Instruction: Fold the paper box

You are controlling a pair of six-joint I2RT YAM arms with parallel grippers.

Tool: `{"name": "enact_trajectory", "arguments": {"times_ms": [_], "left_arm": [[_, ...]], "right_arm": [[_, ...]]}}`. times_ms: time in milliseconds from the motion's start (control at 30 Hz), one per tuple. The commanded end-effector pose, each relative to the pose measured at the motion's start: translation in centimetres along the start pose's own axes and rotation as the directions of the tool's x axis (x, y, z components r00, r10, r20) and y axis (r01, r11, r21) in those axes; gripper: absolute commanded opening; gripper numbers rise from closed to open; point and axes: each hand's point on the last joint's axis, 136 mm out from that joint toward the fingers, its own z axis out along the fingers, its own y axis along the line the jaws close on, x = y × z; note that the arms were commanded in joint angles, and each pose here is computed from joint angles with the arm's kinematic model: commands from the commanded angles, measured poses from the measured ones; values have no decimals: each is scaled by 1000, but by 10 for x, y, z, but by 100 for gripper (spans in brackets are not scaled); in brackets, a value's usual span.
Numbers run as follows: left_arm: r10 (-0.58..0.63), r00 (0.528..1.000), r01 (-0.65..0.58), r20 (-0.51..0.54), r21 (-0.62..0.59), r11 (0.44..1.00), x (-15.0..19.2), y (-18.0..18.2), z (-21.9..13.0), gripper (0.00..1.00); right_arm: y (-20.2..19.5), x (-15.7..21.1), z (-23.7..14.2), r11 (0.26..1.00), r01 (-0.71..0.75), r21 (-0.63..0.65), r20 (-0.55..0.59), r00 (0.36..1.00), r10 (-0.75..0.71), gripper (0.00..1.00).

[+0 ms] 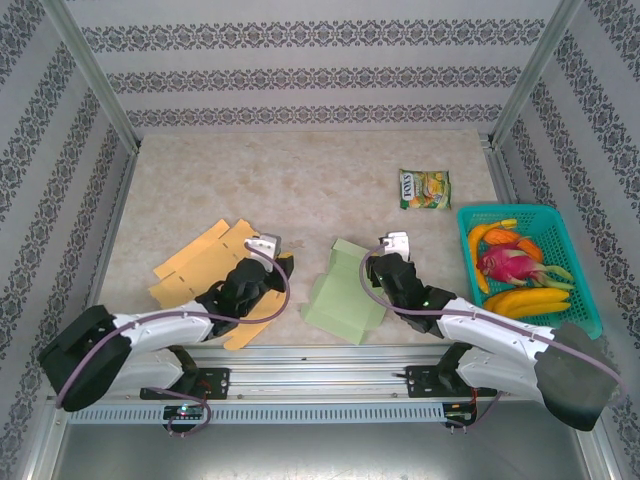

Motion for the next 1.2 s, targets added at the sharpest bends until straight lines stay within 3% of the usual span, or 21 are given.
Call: {"name": "enact_trajectory", "arguments": {"times_ms": [0,133,367,600,833,1167], "left_arm": [[-33,998,30,-57,-63,998,12,16,-12,34],[-97,992,85,-84,-129,988,9,27,-24,40],[-222,966,205,-131,-131,970,-1,21,-37,41],[-357,912,320,-201,-198,927,-1,19,-45,42],[-457,852,385,-255,-285,878,2,18,-50,47],[-454,832,367,-320,-295,882,18,13,-45,50]], "right_arm": [[-8,13,-2,999,24,38,-28,999,-23,49],[-12,6,-3,997,41,59,-9,999,-41,49],[-17,-23,-10,997,37,68,58,997,-41,50],[-19,-57,-12,1000,3,9,81,997,-4,51],[-19,-71,-18,996,85,-31,54,995,-83,51],[-11,-65,-37,980,138,-140,88,988,-127,51]]}}
